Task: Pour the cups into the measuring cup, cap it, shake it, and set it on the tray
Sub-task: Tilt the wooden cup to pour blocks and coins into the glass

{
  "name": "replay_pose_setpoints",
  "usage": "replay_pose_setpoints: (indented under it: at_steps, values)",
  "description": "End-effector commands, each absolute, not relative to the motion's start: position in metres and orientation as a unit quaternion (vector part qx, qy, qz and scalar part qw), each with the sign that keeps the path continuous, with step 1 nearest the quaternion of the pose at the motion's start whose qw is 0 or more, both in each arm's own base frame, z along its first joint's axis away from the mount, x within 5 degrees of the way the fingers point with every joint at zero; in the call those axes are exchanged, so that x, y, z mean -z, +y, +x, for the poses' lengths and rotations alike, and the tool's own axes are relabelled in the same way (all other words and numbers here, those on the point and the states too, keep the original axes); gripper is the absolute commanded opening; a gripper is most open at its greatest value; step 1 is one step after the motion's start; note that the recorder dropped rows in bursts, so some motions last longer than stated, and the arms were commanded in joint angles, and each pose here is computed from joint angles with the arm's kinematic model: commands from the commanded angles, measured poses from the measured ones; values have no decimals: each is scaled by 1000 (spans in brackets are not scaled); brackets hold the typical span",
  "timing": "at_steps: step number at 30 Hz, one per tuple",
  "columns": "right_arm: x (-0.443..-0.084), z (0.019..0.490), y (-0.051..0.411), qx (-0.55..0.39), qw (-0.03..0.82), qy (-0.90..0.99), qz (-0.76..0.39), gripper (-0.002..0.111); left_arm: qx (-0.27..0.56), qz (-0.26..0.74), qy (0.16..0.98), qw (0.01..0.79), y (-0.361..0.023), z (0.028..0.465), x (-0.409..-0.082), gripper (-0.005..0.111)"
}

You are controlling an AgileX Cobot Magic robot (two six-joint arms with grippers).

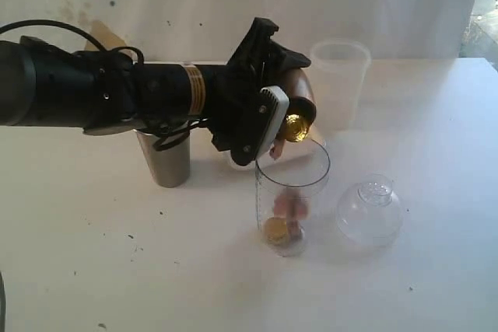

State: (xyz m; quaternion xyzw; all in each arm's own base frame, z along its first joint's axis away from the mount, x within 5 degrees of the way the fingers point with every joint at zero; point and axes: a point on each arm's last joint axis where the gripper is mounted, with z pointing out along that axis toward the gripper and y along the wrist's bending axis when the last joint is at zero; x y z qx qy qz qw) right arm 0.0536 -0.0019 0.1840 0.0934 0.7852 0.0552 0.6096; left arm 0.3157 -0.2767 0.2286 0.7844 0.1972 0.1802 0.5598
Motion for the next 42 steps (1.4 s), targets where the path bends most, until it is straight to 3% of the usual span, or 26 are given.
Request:
replay_pose_setpoints:
  at_steps: [1,42]
  values:
    - [-183,54,-2,-52,610,785,93,1,-194,775,187,571,-277,314,-239,0]
    - [-183,54,-2,-52,610,785,93,1,-271,796,68,537,-286,302,-246,0]
